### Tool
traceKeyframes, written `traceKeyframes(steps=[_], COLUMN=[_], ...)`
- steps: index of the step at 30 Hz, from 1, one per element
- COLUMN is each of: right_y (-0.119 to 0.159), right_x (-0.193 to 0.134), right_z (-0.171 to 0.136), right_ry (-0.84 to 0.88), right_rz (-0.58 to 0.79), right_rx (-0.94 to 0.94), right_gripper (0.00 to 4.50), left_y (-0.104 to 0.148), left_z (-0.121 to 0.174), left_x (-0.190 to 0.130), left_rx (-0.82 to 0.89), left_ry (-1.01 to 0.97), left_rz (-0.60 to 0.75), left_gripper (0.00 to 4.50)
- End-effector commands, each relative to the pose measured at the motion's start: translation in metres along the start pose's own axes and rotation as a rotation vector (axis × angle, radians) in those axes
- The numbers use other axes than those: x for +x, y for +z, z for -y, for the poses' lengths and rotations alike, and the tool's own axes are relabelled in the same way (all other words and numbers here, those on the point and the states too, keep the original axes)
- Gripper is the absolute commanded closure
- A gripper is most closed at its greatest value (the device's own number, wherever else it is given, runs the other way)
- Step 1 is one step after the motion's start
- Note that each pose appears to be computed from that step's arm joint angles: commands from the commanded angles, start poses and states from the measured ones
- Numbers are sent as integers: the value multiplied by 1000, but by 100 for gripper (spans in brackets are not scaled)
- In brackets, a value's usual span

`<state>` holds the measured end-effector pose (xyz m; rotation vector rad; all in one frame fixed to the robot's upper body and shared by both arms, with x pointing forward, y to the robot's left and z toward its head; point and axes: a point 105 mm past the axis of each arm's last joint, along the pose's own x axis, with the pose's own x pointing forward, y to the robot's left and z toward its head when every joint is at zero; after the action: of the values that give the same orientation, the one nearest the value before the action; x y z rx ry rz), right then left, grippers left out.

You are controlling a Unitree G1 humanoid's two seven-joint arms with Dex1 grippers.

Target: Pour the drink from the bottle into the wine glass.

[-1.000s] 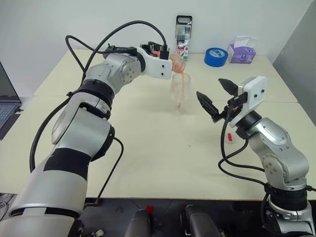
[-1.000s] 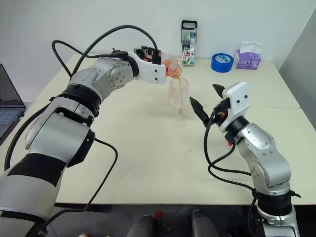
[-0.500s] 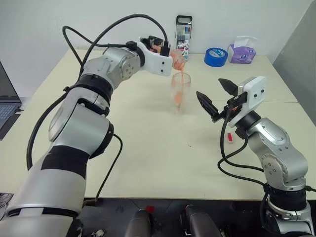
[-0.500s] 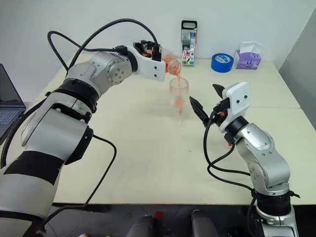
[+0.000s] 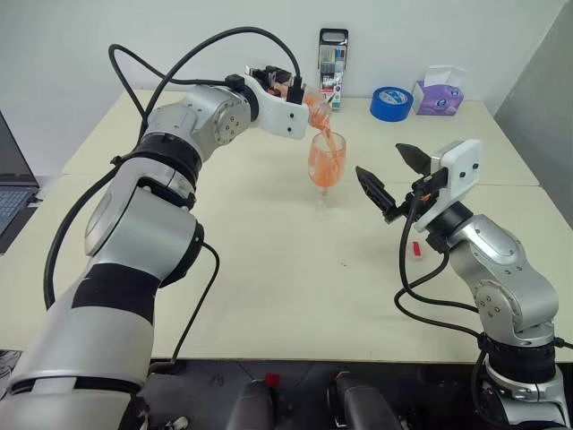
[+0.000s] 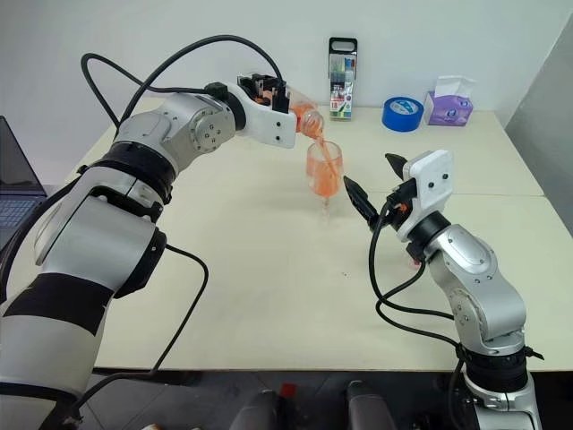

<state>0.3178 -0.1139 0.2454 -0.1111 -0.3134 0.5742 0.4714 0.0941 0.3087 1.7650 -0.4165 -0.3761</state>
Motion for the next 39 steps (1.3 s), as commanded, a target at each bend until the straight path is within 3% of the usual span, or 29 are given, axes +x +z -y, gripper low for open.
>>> traceKeyframes(steps=[1, 23, 28, 35, 39], right_y=[14, 14, 13, 11, 14], right_x=[-1, -5, -5, -2, 1], right_z=[-6, -7, -6, -2, -4], right_ry=[20, 11, 7, 3, 22], right_rz=[53, 43, 38, 32, 39], right_rx=[-27, -24, -19, -2, 3], right_gripper=[0, 0, 0, 0, 0], left_y=[-3, 1, 7, 5, 4], left_z=[-27, -18, -3, 2, -5], left_x=[-4, 0, 3, 1, -2], left_rx=[31, -18, -268, -481, -855], left_ry=[69, 44, -22, -61, -48], left_rz=[-8, -2, 25, 49, 121], left_gripper=[275, 275, 275, 275, 275])
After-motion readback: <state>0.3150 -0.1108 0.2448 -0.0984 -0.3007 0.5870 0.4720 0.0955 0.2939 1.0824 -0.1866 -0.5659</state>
